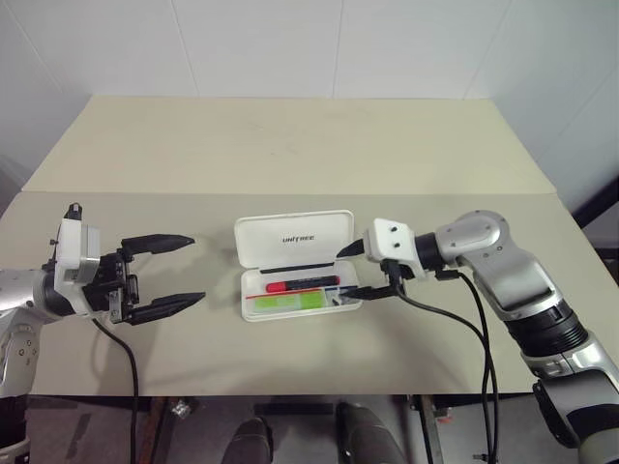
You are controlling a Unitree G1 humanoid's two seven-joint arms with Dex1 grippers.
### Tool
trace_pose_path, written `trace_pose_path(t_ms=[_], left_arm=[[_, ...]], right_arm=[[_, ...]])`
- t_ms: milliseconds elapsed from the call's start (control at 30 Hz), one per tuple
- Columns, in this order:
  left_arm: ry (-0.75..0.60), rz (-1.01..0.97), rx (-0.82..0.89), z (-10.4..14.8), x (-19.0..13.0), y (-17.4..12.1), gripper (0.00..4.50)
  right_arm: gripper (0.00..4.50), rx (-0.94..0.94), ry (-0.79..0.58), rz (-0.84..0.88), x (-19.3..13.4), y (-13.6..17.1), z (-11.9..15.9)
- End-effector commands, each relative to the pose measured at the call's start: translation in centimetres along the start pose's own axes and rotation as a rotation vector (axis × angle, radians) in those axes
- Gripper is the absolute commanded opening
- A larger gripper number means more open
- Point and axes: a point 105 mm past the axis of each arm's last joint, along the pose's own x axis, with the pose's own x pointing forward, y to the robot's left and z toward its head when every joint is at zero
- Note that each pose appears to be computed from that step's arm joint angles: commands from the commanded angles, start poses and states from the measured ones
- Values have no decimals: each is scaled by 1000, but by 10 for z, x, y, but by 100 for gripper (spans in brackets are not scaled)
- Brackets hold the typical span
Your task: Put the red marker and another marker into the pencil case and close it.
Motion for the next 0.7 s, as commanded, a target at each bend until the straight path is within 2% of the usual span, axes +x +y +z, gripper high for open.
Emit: trace_pose_path(t_ms=[33, 133, 267, 300, 367, 700], left_arm=[[34, 65, 29, -3, -1, 11, 450], [42, 113, 46, -4, -2, 19, 450], [47, 196, 37, -5, -2, 34, 450], [44, 219, 4, -5, -2, 39, 431], [55, 209, -9, -5, 0, 40, 390], [70, 221, -2, -8, -1, 60, 57]], right_arm=[[447, -8, -154, -30, -15, -4, 24], [447, 4, -281, -28, -27, 0, 28], [447, 52, -278, -41, -38, 3, 9], [449, 61, -272, -51, -40, 2, 4], [450, 71, -280, -69, -42, 0, 0], [450, 148, -373, -136, -51, -1, -8]])
